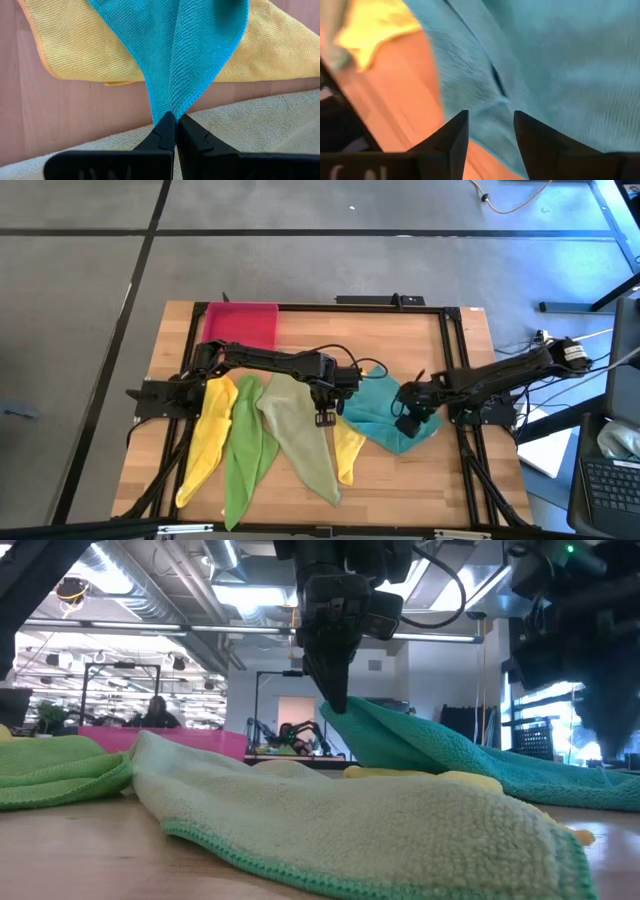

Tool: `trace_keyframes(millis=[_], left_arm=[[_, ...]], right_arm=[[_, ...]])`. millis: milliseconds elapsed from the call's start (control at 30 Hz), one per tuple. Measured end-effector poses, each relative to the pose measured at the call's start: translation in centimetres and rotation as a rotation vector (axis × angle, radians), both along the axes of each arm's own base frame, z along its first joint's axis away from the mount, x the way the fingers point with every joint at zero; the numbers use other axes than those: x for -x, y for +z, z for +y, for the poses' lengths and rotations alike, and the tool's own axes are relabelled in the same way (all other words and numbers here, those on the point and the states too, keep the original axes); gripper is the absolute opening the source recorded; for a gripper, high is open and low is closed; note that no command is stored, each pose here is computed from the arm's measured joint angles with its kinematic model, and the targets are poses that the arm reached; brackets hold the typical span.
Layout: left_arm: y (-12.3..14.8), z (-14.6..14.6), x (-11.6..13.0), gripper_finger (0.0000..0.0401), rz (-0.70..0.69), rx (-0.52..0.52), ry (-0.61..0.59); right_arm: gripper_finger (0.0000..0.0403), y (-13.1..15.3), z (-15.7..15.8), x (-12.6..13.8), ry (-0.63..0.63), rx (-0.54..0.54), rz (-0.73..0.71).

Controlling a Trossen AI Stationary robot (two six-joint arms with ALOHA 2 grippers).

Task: Fold microfiber towels
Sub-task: Fold the blue microfiber towel

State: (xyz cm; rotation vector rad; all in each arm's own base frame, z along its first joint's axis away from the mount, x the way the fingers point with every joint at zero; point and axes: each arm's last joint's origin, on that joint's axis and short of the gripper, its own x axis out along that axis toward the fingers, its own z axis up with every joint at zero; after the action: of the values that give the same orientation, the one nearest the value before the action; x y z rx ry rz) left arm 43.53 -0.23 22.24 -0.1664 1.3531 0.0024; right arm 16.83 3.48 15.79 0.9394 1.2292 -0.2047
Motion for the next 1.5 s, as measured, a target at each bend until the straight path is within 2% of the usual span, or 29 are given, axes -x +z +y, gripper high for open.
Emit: trace_keyframes(millis=[133,267,367,600,800,1133,1400,1500], left_arm=[[0.0,0.0,0.0,0.0,0.0,0.0,0.0],[0.0,0.0,-0.1,0.0,-0.009,0.0,0.0],[0.0,0.0,-0.1,0.0,-0.013,-0.001,-0.003],[0.0,0.0,-0.1,0.0,-0.014,-0.005,-0.018],[0.0,0.0,-0.1,0.0,-0.014,-0.005,-0.018],[0.0,0.0,-0.1,0.0,-0.014,-0.005,-0.018],[0.0,0.0,-0.1,0.0,-0.014,-0.005,-0.018],[0.0,0.0,-0.1,0.0,-0.013,-0.005,-0.018]], right_arm=[[0.0161,-1.1,0.2,0.2,-0.136,-0.059,0.113],[0.0161,-1.3,0.1,0.1,-0.221,-0.05,0.112],[0.0161,-1.2,0.0,-0.2,-0.24,-0.04,0.081],[0.0161,-0.9,0.4,-0.7,-0.172,-0.097,0.013],[0.0161,-1.2,0.5,-0.1,-0.127,-0.033,0.051],[0.0161,-1.2,0.3,-0.3,-0.058,0.06,-0.005],[0.0161,-1.2,0.3,-0.5,-0.006,0.077,-0.042],[0.0161,-2.2,0.4,-0.6,0.006,0.039,-0.052]])
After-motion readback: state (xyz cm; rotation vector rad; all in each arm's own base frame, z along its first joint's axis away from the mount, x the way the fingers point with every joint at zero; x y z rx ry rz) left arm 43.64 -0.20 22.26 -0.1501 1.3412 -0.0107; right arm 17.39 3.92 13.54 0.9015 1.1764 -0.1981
